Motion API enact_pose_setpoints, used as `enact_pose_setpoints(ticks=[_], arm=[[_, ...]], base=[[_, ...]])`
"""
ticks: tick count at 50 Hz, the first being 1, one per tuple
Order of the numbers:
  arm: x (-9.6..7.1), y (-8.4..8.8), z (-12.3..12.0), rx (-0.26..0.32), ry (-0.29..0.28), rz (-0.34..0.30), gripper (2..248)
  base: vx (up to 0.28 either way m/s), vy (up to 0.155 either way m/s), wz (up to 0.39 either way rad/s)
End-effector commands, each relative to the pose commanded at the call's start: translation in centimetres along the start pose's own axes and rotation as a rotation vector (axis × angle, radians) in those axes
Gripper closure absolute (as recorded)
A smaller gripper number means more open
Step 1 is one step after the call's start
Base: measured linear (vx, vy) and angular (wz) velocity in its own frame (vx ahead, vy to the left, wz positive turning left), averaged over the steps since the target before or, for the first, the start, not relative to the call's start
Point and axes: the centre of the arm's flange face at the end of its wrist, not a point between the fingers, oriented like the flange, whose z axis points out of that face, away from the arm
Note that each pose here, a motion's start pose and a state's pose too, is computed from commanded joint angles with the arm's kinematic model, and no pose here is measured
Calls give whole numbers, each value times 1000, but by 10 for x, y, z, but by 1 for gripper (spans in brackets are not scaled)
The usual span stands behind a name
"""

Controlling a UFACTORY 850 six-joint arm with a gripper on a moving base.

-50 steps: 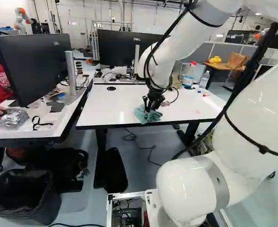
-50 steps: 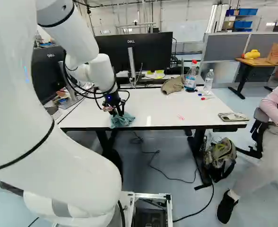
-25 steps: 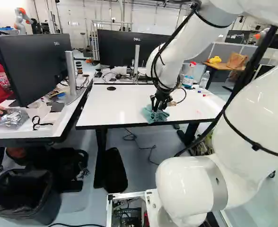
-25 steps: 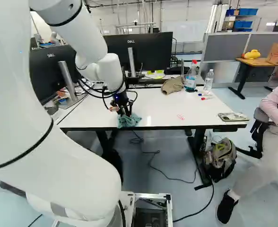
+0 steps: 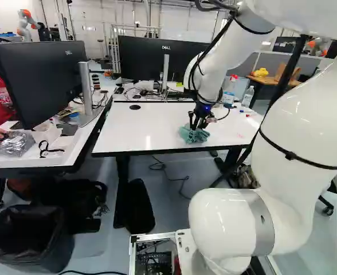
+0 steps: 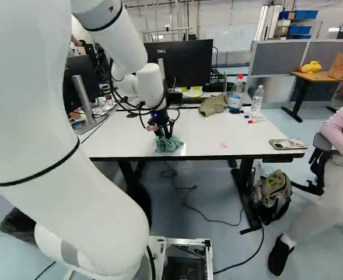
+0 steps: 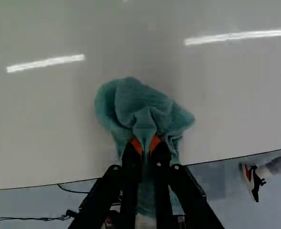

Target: Clean the table with the green towel

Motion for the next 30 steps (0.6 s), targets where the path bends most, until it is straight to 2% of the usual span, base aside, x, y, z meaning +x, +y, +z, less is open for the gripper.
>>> enact_pose_setpoints(ticks=[7, 14, 30], arm=[[13, 6, 3, -3, 2, 14, 212], [26, 6, 6, -3, 5, 12, 212], [53, -9, 12, 4, 14, -18, 212]], base=[[0, 0, 0], [0, 0, 0], [0, 0, 0]])
